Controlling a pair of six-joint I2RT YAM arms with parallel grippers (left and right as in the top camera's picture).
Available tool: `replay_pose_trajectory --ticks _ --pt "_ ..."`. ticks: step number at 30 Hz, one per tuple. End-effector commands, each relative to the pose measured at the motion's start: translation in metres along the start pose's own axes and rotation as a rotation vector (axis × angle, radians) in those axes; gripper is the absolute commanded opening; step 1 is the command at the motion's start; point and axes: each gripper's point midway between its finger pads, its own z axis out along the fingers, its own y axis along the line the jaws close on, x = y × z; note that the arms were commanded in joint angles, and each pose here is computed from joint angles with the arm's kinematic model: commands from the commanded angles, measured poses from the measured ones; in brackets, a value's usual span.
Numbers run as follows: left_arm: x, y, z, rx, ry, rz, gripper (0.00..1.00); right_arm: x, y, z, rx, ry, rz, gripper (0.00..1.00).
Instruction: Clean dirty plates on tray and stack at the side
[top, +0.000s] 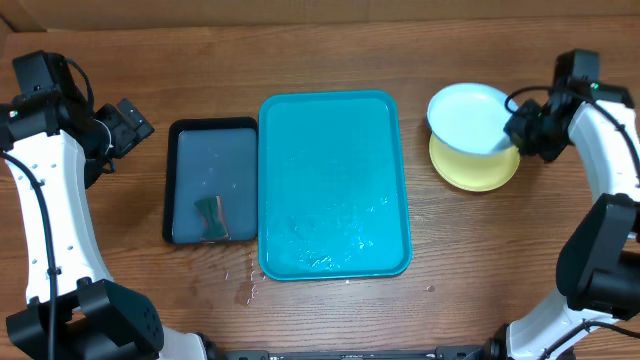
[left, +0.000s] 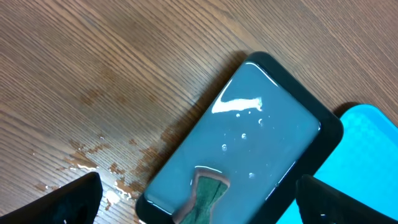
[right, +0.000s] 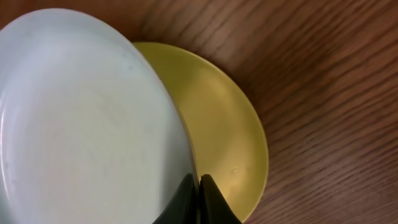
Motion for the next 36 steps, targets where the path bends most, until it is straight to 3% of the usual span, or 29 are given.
replay_pose_trajectory --ticks 1,19,20,22,24,28,36 --pt "-0.006 -0.002 -0.009 0.006 -0.032 -0.008 1.0 0.004 -0.008 0.001 0.024 -0.028 0.006 0.04" --pt "-0.006 -0.002 -0.009 0.006 -0.032 -0.008 1.0 0.024 -0.031 0.016 0.104 0.017 0.031 0.05" --pt "-0.006 -0.002 -0.009 0.006 -0.032 -0.008 1.0 0.025 -0.031 0.016 0.106 0.02 0.031 0.14" --pt "-0.006 -0.002 -0.009 0.006 -0.032 -0.008 1.0 0.025 -0.032 0.016 0.108 0.023 0.031 0.49" --pt "-0.006 -0.002 -0.009 0.006 -0.032 -0.008 0.99 0.026 -0.032 0.016 0.11 0.026 0.031 0.62" --pt "-0.006 -0.002 -0.009 0.006 -0.032 -0.008 1.0 0.028 -0.03 0.016 0.105 0.031 0.018 0.79" --pt "-0.006 -0.002 -0.009 0.006 -0.032 -0.009 1.0 0.063 0.022 0.019 -0.015 0.11 -0.121 0.81"
